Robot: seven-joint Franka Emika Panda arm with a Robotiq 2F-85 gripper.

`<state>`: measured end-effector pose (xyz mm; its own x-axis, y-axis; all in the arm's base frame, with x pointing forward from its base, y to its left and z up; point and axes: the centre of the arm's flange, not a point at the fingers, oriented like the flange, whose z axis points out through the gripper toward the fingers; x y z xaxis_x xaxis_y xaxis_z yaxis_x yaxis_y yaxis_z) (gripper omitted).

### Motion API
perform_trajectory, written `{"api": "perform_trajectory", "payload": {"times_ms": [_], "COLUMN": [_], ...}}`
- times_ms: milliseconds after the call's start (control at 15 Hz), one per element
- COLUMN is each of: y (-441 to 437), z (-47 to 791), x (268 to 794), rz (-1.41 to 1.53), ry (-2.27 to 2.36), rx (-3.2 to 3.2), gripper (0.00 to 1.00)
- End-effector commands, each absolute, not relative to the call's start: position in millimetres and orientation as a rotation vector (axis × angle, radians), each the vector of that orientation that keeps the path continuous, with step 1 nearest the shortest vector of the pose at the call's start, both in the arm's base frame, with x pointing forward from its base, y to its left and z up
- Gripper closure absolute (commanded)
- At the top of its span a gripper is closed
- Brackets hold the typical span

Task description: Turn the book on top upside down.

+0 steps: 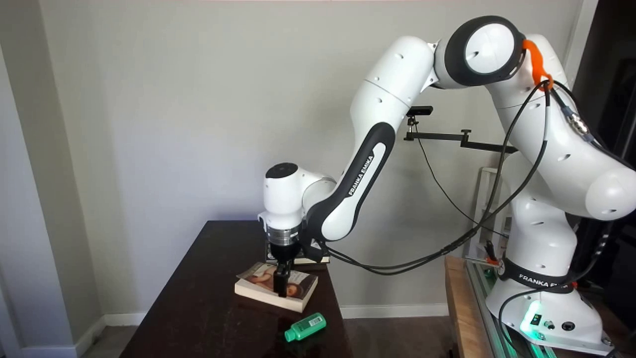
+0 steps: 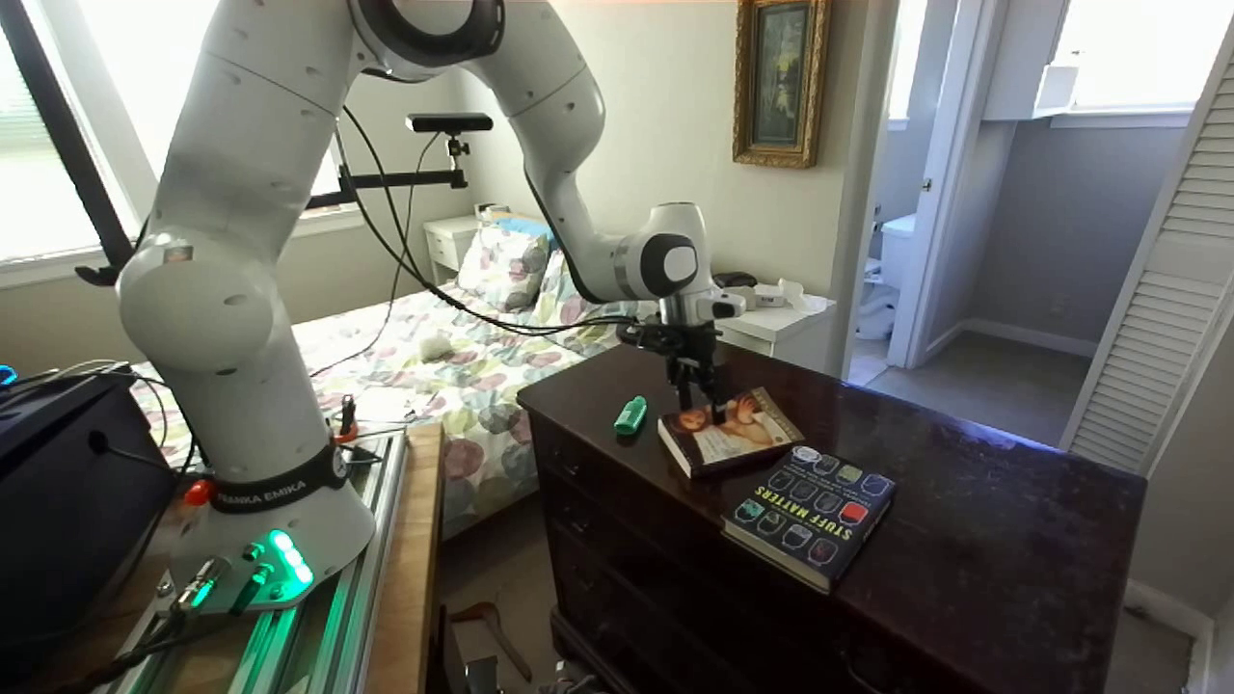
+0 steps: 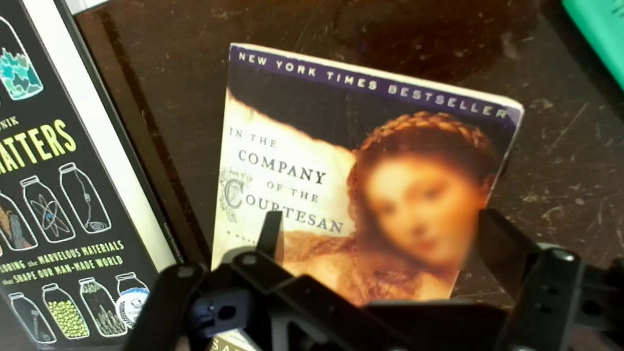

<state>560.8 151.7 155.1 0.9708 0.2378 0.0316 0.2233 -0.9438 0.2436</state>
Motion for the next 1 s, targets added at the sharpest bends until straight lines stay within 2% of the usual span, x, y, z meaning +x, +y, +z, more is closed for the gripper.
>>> {"api": "perform_trajectory", "payload": {"times_ms": [0,933], "y": [157.6,161.8], "z": [139.5,127.5], "x": [552.7,544.7], "rz": [0.13,0.09], "ry": [0.372,0.4], "rx": [2.827,2.807], "gripper": [0.0,0.0]}}
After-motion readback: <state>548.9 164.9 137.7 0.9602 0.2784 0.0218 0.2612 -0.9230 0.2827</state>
